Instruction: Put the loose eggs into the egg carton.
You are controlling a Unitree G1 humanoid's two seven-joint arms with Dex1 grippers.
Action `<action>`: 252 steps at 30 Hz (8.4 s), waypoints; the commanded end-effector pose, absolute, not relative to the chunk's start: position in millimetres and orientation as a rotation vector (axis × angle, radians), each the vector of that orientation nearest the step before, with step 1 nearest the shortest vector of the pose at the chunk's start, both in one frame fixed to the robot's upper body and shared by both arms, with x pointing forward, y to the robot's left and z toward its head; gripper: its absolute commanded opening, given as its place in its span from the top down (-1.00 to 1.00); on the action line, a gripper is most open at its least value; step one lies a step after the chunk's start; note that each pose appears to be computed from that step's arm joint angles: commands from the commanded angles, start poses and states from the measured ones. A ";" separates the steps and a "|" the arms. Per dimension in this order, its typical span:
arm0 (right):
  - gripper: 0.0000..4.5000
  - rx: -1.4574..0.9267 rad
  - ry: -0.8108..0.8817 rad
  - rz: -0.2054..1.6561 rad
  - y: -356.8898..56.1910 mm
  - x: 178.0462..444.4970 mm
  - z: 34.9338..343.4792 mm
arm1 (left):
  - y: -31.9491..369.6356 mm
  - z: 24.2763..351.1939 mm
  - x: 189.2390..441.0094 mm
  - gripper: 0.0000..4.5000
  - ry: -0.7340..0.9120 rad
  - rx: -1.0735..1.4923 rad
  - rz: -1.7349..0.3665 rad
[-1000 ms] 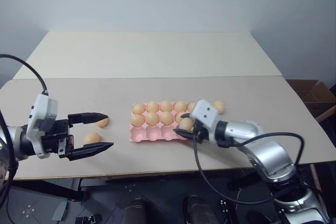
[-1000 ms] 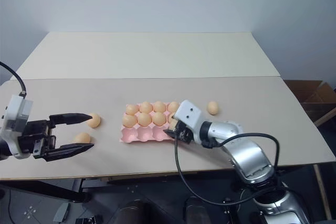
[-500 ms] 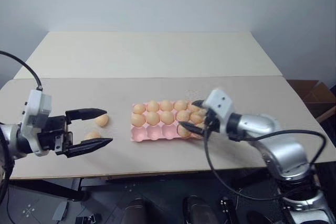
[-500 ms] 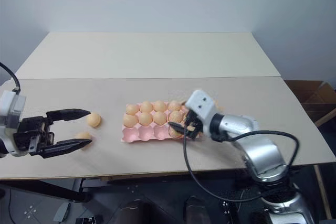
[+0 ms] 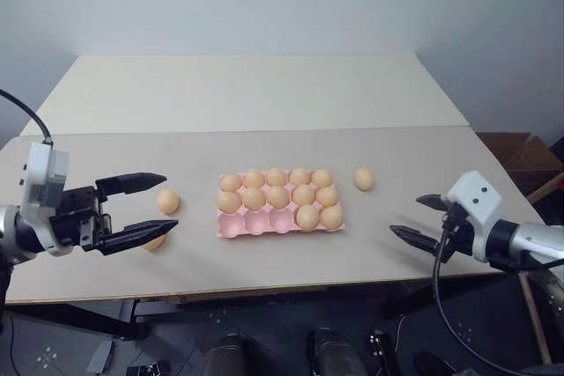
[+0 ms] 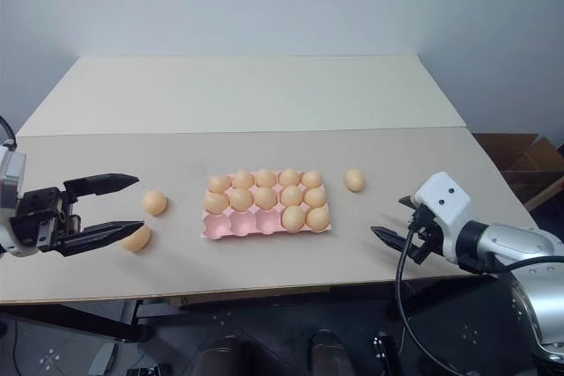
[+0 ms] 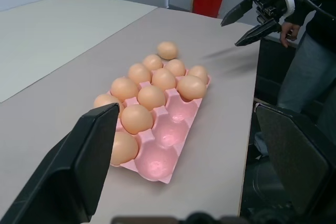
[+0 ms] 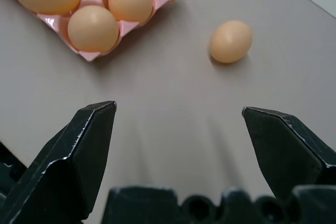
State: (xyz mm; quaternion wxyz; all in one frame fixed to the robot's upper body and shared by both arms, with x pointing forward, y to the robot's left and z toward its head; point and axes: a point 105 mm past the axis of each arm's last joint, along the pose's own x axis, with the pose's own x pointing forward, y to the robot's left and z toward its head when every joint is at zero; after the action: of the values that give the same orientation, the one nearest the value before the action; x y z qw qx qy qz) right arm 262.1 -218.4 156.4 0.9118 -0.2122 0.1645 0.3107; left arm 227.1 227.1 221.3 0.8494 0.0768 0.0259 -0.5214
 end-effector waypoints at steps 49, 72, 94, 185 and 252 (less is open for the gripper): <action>-0.44 -0.453 0.188 0.894 -28.7 297.2 151.7 | 224.4 231.6 225.0 -1.00 0.013 0.195 -1.090; -0.98 -0.462 0.058 1.061 -166.3 255.6 200.5 | 296.0 187.2 194.8 -1.00 0.274 0.154 -0.629; -1.00 -0.450 -0.053 1.136 -158.8 251.1 220.1 | 266.5 106.0 254.6 -0.60 0.612 -0.009 -0.156; -1.00 -0.381 -0.168 1.259 -133.4 249.6 220.6 | 248.7 117.6 342.7 0.00 0.644 0.022 -0.081; -1.00 -0.355 -0.137 1.229 -140.0 237.1 210.1 | 292.2 223.8 209.1 -0.93 0.091 0.266 -0.720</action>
State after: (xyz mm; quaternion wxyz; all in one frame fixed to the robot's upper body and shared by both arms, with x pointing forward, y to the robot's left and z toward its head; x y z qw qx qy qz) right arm 242.2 -140.6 198.5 0.8023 -0.1553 -0.0391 0.5750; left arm 210.6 292.6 213.0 0.9228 0.1168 0.0657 -0.3613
